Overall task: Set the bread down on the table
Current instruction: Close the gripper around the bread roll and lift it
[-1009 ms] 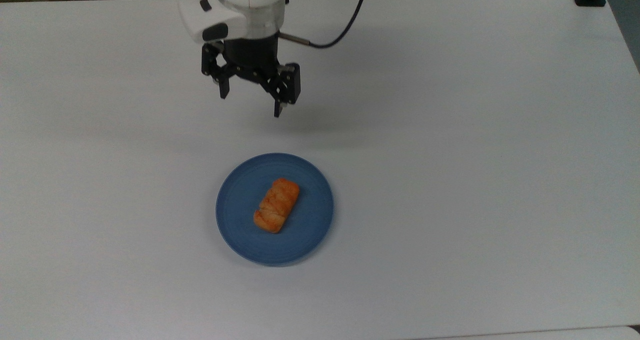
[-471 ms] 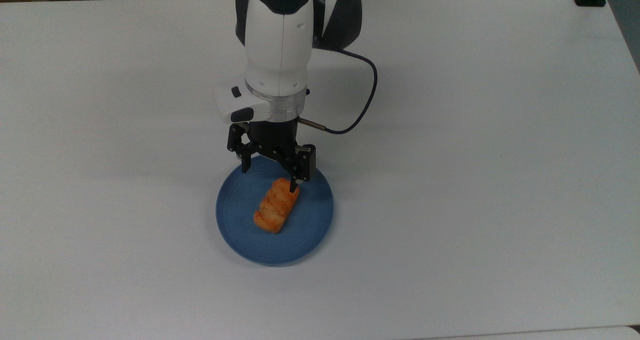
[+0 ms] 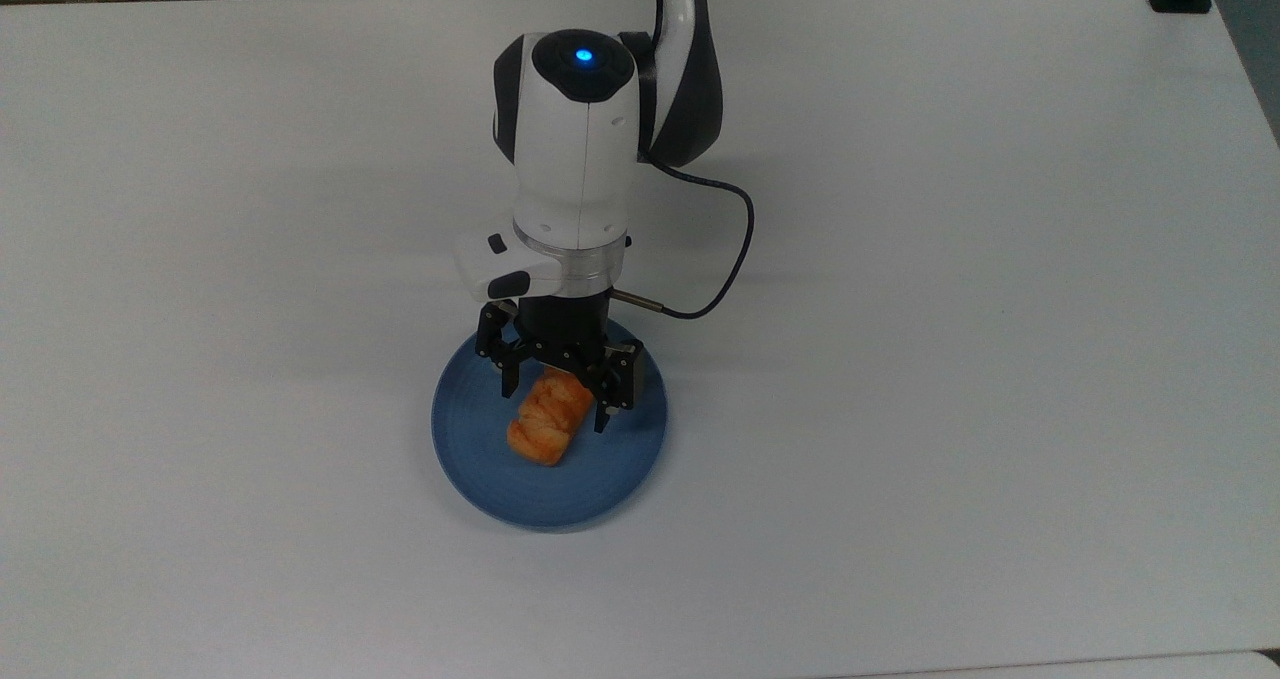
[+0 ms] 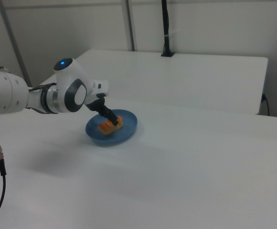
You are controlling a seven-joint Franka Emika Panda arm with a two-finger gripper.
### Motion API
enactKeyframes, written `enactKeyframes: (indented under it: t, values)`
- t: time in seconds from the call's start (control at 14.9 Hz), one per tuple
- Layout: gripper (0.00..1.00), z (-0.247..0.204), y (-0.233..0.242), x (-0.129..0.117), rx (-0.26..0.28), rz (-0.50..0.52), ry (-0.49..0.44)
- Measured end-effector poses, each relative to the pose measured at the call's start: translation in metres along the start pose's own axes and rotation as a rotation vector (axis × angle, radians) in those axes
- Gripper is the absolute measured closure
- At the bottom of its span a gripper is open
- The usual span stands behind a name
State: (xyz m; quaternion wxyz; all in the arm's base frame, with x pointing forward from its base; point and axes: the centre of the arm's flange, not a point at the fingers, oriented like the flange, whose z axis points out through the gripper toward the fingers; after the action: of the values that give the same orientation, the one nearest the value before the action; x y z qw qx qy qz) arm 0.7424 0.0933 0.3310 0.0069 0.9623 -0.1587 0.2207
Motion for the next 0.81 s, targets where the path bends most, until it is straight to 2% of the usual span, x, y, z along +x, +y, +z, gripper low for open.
enactKeyframes:
  t: [0.27, 0.4, 0.47, 0.74, 0.81]
  values:
    - [0.01, 0.002, -0.004, -0.003, 0.0, -0.005, -0.002]
    - [0.03, 0.006, -0.004, -0.007, -0.022, -0.039, 0.0]
    - [0.1, 0.01, -0.003, -0.01, -0.032, -0.053, -0.003]
    - [0.14, 0.018, -0.001, -0.017, -0.047, -0.065, -0.017]
    - [0.18, 0.018, -0.001, -0.017, -0.047, -0.065, -0.017]
